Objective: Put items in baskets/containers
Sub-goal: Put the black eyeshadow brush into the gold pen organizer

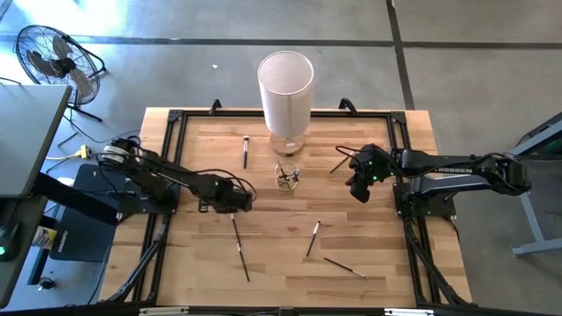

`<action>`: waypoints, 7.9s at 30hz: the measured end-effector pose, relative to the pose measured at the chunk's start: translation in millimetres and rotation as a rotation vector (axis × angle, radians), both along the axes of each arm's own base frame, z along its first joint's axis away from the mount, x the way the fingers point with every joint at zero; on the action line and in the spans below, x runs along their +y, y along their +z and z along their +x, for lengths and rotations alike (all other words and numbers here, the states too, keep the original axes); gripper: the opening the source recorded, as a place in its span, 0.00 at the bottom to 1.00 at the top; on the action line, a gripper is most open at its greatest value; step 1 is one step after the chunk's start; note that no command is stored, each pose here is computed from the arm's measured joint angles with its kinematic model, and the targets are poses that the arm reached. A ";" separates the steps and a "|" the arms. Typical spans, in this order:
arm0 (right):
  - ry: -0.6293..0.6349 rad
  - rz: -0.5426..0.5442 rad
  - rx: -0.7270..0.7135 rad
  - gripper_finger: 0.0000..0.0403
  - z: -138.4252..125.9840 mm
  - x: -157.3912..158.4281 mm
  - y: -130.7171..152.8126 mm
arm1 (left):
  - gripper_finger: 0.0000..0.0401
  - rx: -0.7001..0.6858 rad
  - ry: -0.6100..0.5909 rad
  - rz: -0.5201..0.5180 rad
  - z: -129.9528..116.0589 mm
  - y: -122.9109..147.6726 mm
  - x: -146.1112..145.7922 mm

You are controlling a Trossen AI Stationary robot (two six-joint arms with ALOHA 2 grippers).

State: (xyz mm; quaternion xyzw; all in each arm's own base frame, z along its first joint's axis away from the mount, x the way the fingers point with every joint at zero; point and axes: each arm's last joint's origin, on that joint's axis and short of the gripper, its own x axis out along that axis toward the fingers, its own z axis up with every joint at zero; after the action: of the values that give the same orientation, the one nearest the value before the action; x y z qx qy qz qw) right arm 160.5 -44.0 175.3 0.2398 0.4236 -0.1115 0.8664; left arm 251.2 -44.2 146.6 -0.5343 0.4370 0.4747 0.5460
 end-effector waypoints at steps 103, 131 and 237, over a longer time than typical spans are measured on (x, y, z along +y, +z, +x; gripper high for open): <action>-0.614 -0.298 -0.231 0.00 48.3 -36.4 73.7 | 0.00 -0.537 -0.967 0.735 -75.5 80.3 74.2; -1.456 0.277 0.564 0.25 55.6 -144.5 -20.0 | 0.00 -0.590 -0.965 0.964 -124.8 93.3 93.2; 0.339 -0.704 -0.637 0.02 166.8 -19.7 18.3 | 0.00 -0.731 -0.642 0.690 -58.7 69.7 77.5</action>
State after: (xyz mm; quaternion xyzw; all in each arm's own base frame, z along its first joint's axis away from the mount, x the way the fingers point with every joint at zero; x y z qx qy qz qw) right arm 327.2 -63.7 193.7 -0.1169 0.1080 -0.0263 0.9869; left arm 192.5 33.3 216.4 -0.2958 0.1809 0.1861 0.9193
